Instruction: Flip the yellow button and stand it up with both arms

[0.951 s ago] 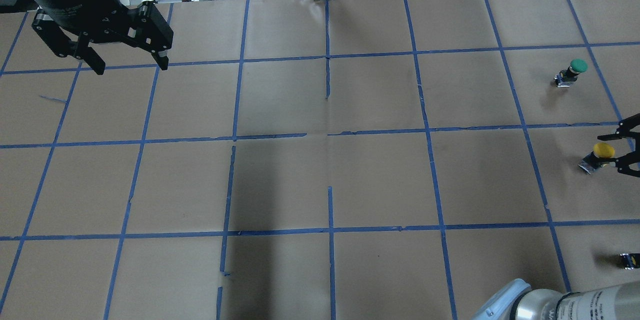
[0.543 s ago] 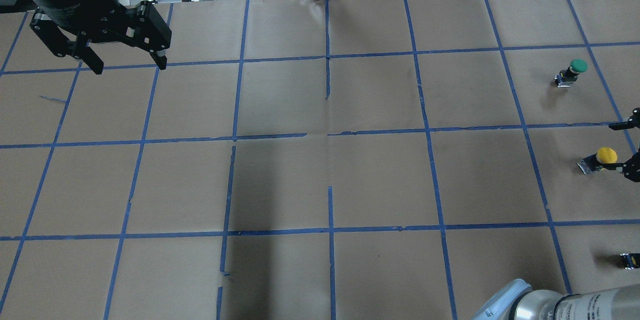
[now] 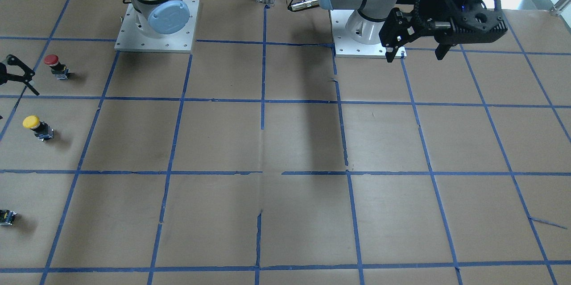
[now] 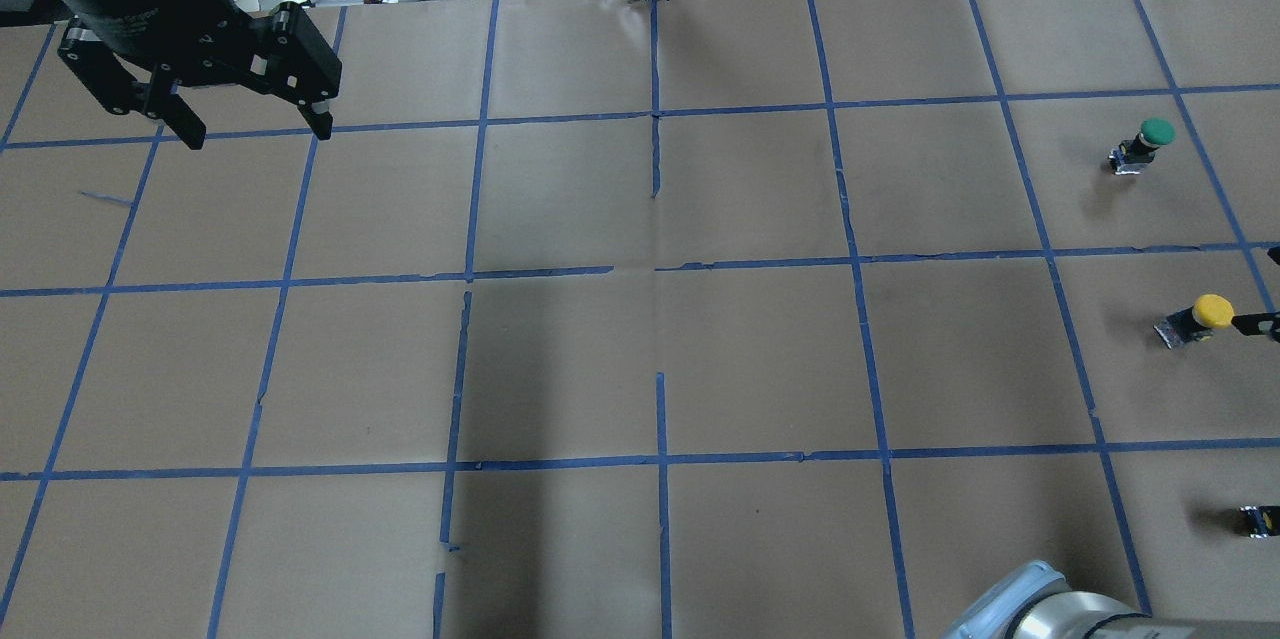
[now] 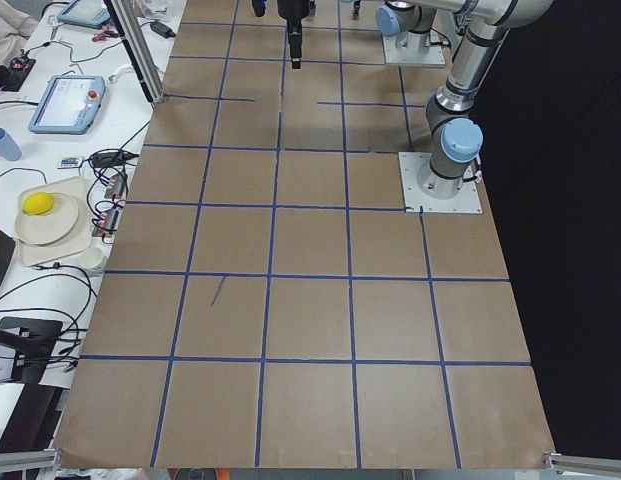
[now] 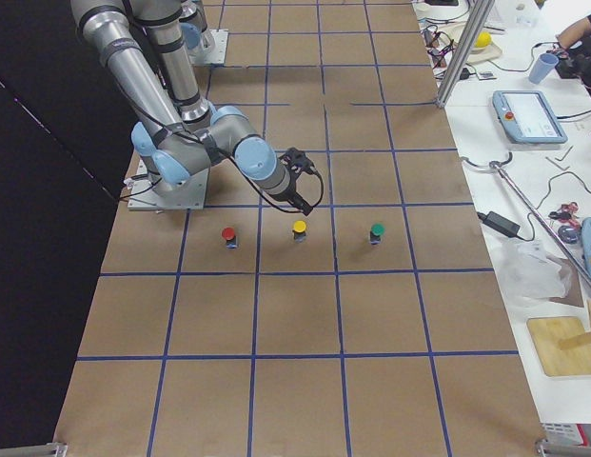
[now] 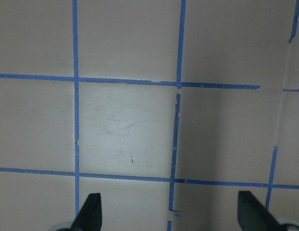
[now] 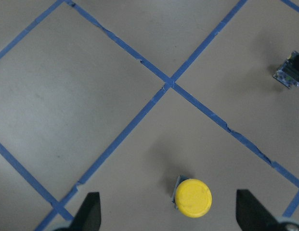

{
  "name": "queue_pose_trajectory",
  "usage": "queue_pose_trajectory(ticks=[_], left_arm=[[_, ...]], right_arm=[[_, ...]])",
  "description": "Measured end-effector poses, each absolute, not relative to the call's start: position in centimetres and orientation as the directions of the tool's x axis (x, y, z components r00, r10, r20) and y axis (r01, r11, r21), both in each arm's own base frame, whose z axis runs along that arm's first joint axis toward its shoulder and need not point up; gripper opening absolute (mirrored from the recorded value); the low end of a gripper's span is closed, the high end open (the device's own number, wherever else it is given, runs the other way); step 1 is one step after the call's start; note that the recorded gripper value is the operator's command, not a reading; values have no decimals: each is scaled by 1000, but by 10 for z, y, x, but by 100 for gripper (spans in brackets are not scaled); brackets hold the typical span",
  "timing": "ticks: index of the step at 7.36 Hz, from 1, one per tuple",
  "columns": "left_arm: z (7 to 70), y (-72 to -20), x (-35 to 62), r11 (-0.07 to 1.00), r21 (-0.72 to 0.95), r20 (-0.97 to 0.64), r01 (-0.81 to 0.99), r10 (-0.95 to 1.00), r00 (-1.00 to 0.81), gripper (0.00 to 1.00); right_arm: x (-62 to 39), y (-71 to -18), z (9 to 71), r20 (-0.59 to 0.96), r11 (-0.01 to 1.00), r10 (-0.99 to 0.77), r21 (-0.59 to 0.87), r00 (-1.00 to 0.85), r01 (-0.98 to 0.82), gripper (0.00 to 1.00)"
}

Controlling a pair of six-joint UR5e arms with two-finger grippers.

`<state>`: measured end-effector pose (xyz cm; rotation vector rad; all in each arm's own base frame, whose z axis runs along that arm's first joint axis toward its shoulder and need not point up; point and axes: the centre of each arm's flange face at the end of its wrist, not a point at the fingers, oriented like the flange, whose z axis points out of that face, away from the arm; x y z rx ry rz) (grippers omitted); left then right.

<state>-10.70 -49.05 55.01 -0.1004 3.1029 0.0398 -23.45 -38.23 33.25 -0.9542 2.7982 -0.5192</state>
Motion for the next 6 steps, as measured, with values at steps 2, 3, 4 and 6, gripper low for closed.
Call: queue_pose_trajectory(ticks=[2, 3, 4, 6], left_arm=[[550, -491, -105, 997, 24, -37, -67, -67, -997, 100], [551, -491, -104, 997, 23, -37, -70, -69, -997, 100], [551, -491, -103, 997, 23, -36, -72, -71, -997, 100], [551, -491, -102, 997, 23, -36, -72, -72, -997, 100]], right_arm=[[-190, -389, 360, -83, 888, -389, -301, -918, -349, 100], [-163, -396, 371, -117, 941, -251, -261, -961, -214, 100], [-137, -404, 383, -138, 971, -141, -213, -980, -109, 100], [-103, -418, 409, -163, 988, 30, -147, -986, 55, 100]])
